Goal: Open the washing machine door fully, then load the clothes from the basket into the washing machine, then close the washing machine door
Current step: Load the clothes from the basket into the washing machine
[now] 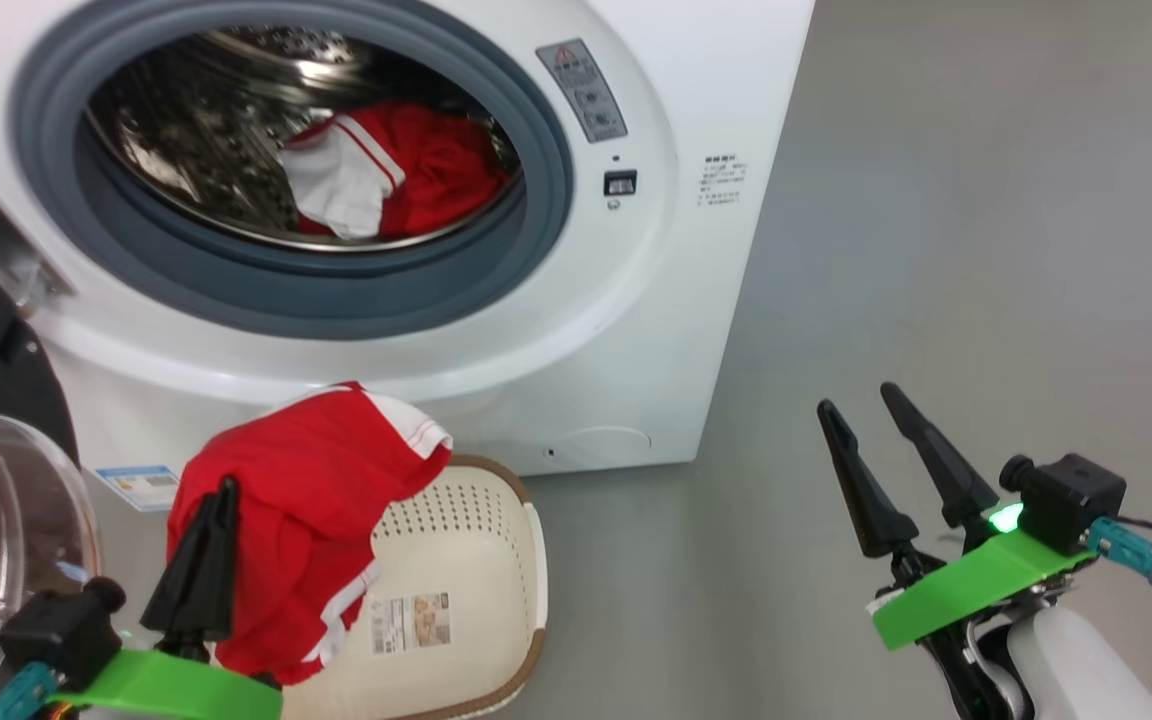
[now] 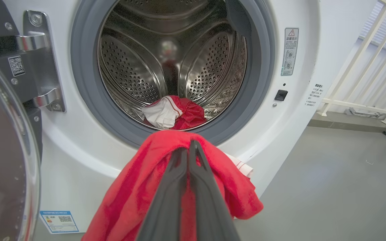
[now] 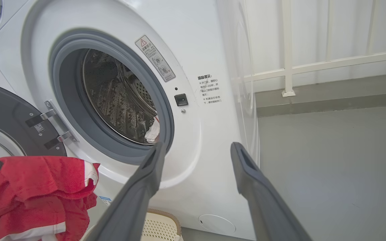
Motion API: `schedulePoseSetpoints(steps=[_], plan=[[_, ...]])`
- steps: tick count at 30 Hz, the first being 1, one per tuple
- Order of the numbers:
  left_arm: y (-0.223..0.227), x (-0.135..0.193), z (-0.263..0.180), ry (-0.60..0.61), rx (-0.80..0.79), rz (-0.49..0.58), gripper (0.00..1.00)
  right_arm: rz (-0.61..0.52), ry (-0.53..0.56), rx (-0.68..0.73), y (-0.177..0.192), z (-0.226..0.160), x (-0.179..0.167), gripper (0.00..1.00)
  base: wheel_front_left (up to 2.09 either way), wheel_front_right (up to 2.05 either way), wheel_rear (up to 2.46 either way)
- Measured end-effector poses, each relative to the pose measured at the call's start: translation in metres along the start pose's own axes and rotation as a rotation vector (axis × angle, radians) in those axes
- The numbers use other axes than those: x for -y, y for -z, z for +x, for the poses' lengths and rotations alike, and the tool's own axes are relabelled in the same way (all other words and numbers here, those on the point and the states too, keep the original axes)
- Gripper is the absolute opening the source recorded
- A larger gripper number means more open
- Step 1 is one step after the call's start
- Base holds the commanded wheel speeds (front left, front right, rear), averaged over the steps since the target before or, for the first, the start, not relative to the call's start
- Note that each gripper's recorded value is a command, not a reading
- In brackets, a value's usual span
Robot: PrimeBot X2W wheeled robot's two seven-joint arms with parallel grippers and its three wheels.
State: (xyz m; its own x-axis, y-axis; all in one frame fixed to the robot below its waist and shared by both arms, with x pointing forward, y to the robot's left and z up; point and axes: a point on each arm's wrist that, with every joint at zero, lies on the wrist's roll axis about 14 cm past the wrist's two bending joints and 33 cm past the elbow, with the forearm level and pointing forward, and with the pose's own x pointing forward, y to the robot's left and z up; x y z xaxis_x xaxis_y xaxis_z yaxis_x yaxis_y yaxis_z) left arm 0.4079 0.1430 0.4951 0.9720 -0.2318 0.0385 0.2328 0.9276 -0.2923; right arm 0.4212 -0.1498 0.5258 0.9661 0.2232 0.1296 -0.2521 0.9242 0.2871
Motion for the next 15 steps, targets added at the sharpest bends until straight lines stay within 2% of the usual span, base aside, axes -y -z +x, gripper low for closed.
schedulePoseSetpoints(steps=[7,15], plan=[[-0.029,0.004,-0.015,-0.012,0.085,0.029,0.00,-0.001,-0.014,0.007,-0.005,-0.009,-0.006,1.00,0.00,0.00,0.00],[-0.040,0.008,-0.021,-0.017,0.122,0.042,0.00,-0.007,-0.023,0.015,-0.009,-0.009,-0.008,1.00,0.00,0.00,0.00]])
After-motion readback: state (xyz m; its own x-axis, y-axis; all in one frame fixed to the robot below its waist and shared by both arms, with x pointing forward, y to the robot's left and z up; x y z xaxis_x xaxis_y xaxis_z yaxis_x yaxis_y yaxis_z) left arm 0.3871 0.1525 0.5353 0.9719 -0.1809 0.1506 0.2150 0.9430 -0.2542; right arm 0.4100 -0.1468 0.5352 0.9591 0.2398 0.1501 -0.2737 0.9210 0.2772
